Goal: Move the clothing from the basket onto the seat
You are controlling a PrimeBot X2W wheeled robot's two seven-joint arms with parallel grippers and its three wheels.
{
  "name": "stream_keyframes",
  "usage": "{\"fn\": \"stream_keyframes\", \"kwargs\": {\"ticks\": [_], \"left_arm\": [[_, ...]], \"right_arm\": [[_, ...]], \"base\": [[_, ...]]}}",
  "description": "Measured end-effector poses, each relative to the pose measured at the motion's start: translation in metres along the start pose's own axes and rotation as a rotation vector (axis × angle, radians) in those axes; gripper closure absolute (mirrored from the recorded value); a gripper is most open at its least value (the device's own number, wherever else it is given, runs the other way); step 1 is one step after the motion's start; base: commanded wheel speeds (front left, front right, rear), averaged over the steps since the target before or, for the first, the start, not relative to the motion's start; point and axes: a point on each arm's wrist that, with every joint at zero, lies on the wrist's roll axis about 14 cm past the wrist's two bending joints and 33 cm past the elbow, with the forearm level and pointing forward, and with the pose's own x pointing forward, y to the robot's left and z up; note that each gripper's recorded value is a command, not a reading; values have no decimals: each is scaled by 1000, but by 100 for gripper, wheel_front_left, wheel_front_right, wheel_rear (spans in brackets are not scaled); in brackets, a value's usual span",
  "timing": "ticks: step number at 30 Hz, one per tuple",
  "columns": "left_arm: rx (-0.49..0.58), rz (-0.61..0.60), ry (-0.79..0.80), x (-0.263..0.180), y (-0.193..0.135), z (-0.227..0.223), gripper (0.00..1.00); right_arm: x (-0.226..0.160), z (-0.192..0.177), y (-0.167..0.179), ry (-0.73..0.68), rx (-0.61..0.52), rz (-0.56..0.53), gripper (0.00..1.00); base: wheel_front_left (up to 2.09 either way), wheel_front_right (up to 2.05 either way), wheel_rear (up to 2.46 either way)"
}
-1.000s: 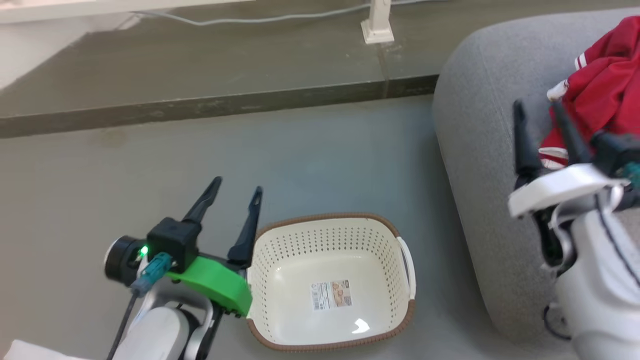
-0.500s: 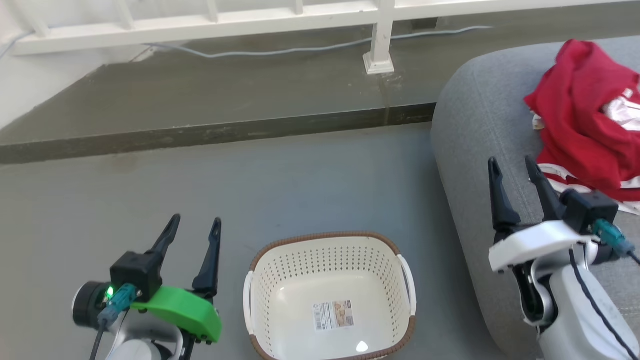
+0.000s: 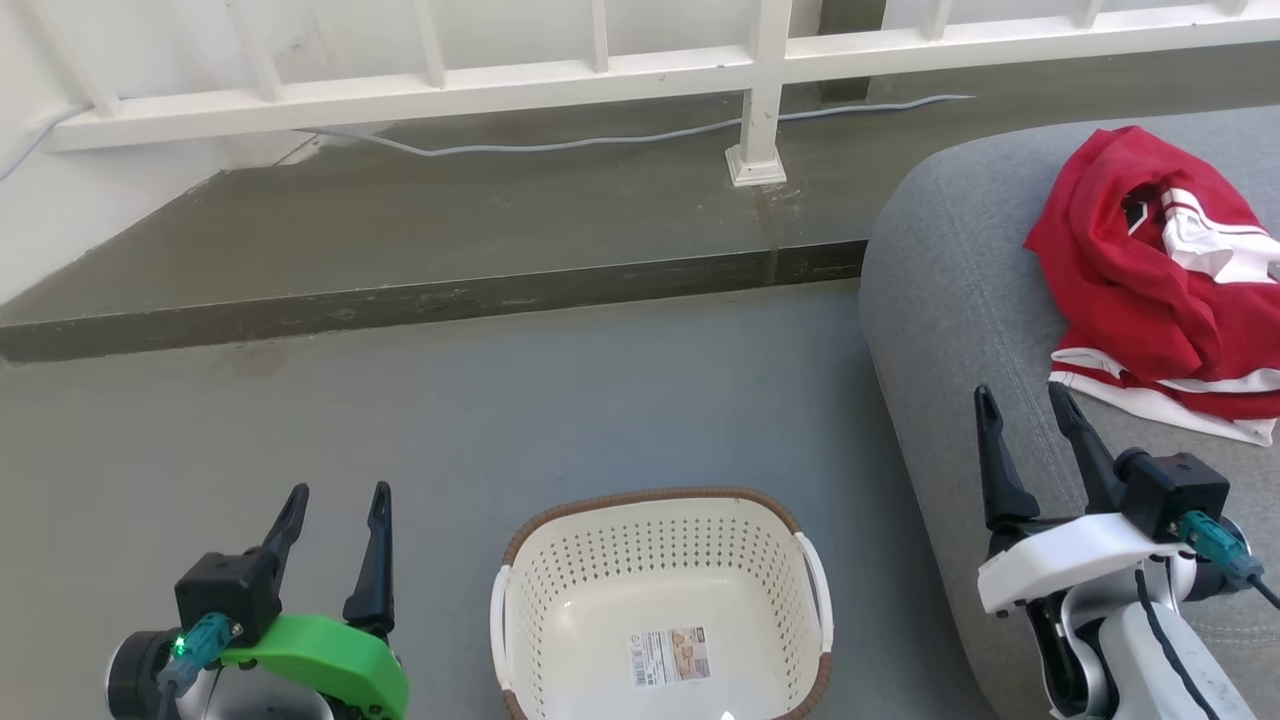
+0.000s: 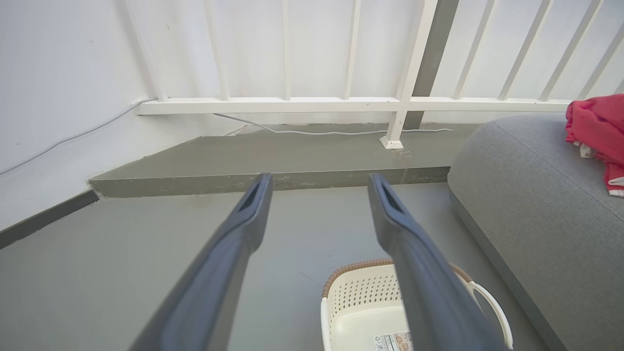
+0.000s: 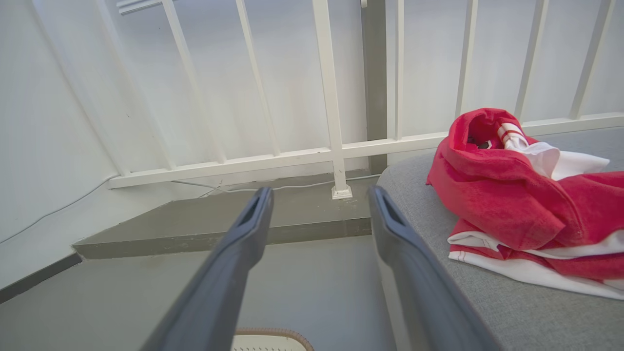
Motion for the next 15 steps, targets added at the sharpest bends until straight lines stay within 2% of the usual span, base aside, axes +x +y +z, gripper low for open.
{"fn": "stream_keyframes", "kwargs": {"ticks": [15], "left_arm": [[-12,26,5,-5,2,0,0]], "right_arm": [[-9,2,7,10,0,13,0]], "base": [[0,0,0]]}}
